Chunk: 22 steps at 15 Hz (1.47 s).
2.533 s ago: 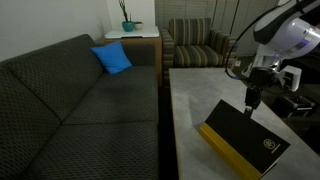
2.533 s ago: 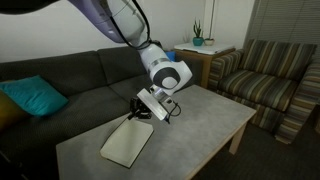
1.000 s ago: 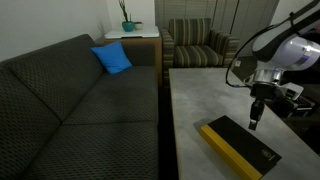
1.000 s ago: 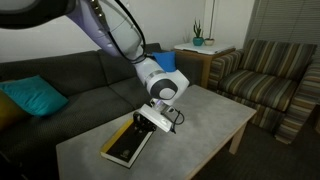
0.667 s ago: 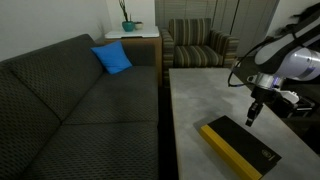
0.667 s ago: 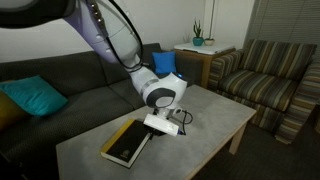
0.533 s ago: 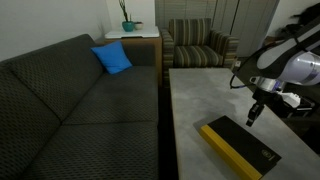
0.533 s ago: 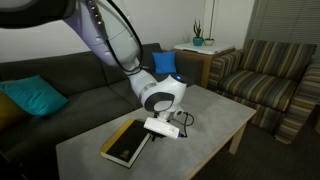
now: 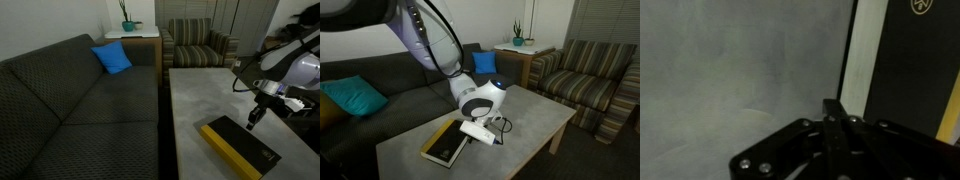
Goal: Open the cover of the book on the table
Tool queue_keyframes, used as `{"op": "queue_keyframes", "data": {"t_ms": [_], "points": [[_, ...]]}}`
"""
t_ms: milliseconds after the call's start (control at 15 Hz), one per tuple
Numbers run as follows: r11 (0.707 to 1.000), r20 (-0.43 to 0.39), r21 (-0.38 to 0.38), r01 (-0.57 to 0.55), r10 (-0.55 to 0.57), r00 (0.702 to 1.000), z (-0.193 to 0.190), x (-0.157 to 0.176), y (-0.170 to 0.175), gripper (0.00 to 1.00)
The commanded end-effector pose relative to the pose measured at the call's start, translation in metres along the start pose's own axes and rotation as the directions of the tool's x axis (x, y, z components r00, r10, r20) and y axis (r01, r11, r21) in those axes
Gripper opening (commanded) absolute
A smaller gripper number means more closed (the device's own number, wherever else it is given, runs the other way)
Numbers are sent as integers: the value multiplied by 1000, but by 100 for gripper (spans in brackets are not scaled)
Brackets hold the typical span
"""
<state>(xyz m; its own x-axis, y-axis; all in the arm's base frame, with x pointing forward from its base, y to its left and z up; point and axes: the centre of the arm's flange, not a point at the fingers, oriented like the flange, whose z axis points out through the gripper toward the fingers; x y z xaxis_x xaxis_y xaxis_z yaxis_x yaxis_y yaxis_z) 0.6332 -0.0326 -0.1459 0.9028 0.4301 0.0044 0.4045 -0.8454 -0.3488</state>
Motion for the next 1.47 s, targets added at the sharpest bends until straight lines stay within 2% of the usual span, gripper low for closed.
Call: {"op": "queue_keyframes", "data": {"t_ms": [0, 400, 667, 867, 1133, 1400], "points": [[998, 5, 66, -24, 24, 1000, 41, 21, 28, 0], [985, 31, 157, -65, 61, 998, 57, 11, 24, 0], [975, 54, 204, -93, 84, 995, 53, 6, 27, 0], [970, 103, 221, -103, 82, 991, 43, 3, 24, 0], [957, 173, 279, -86, 38, 984, 26, 0, 14, 0], [927, 226, 367, -77, -8, 974, 21, 4, 3, 0]]}}
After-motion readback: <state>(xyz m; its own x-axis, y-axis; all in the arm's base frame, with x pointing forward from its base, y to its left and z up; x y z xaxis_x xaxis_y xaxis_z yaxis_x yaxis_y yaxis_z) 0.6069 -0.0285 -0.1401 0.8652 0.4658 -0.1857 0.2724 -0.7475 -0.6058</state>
